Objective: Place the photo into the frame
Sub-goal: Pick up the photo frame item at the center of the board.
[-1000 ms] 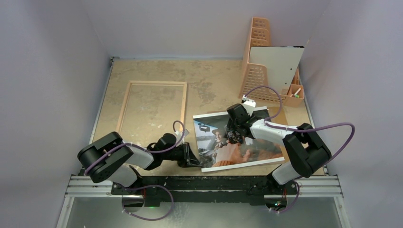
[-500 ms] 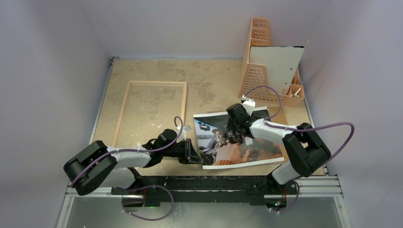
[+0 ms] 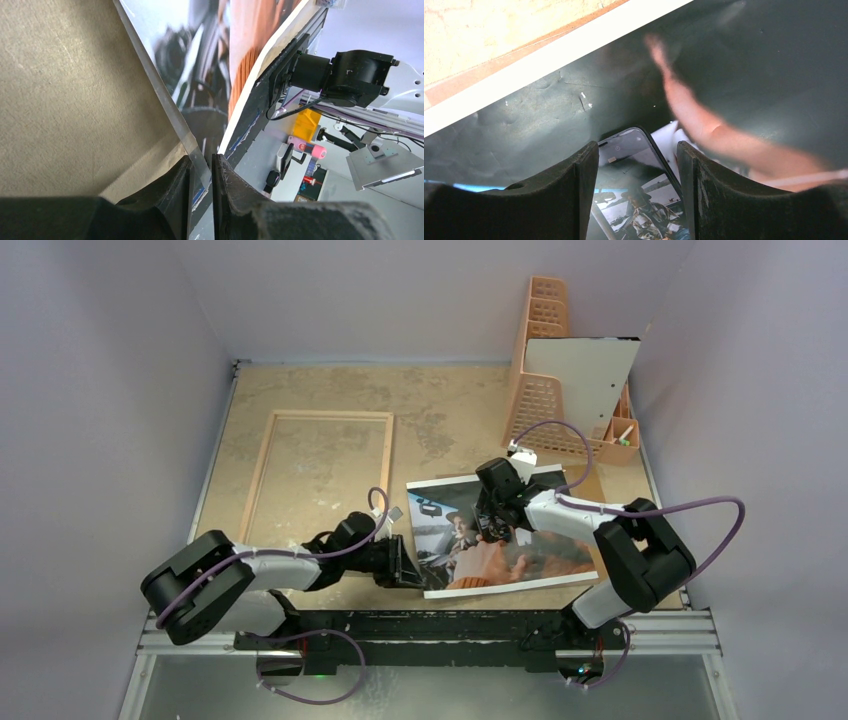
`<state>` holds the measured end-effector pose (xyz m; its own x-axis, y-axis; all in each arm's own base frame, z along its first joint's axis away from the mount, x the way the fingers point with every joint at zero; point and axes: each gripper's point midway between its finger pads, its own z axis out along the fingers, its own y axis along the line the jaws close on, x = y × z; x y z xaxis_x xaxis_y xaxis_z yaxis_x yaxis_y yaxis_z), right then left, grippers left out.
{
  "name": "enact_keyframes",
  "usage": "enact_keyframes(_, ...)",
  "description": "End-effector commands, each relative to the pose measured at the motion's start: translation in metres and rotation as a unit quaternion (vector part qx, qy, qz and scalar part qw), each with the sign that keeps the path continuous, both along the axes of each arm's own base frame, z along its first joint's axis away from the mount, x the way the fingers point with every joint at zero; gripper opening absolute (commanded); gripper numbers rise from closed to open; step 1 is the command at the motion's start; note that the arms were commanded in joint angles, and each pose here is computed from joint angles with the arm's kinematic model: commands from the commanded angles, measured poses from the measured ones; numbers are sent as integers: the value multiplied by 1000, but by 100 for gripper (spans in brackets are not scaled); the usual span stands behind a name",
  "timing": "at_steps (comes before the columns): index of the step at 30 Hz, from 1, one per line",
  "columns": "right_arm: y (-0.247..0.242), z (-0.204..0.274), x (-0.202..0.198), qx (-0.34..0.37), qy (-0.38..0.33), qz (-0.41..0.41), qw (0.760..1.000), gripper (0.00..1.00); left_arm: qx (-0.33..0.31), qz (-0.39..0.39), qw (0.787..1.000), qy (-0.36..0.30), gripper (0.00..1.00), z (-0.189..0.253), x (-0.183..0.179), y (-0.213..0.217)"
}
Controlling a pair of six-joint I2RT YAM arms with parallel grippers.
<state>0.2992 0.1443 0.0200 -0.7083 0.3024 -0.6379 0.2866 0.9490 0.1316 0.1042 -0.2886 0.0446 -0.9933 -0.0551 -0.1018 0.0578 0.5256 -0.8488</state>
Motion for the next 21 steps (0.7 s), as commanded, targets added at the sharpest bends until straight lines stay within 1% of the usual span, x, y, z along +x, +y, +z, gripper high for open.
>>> enact_keyframes(1, -13, -34, -35, -21, 82, -1, 996, 62, -19, -5, 999, -26, 22, 13, 5, -4)
enact_keyframes(9, -13, -33, -35, -19, 80, -1, 997, 61, -19, -2, 999, -26, 18, 13, 5, -3)
enact_keyframes(16, -13, -34, -35, -20, 81, 2, 997, 61, -20, 0, 1000, -22, 25, 12, 3, 0)
enact_keyframes(21, -13, -34, -35, -19, 80, 2, 997, 61, -17, 4, 1000, -19, 25, 9, 3, 2)
